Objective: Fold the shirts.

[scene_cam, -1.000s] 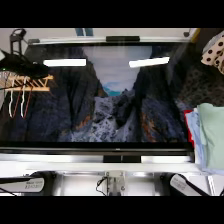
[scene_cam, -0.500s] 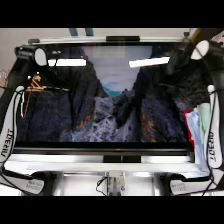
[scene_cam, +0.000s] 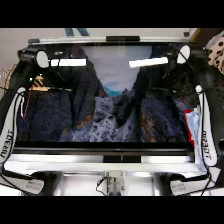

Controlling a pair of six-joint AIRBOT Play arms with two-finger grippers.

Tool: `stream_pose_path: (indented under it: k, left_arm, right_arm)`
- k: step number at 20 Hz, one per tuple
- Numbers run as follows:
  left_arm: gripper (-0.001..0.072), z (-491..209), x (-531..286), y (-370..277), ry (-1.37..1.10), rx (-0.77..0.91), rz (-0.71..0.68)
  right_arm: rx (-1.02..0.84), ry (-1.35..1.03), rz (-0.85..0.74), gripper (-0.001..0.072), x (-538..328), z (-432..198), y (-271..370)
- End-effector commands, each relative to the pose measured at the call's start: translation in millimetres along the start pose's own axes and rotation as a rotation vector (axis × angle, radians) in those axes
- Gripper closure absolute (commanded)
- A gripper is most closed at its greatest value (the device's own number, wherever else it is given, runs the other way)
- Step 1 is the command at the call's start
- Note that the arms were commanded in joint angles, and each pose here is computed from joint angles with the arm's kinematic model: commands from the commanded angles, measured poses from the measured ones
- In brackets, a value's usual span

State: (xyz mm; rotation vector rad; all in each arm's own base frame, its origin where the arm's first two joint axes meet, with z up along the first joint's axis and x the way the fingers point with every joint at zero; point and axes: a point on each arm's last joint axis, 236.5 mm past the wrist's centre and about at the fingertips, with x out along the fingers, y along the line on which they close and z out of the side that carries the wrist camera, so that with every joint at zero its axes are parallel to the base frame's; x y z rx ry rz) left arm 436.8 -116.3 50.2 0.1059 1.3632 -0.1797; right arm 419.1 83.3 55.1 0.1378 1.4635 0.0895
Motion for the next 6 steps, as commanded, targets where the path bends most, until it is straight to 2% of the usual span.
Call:
stream_pose_path:
  k: [1, 6]
  left_arm:
    - [0.0034, 1.8, -0.1, -1.0, -0.008, 0.004, -0.004]
    - [0.0034, 6.6, -0.2, -1.4, -0.029, 0.003, -0.006]
  right_arm:
    - [0.000, 0.001, -0.005, 0.0082, 0.7, -0.2, 0.1]
    - [0.000, 0.001, -0.005, 0.0082, 0.7, -0.2, 0.1]
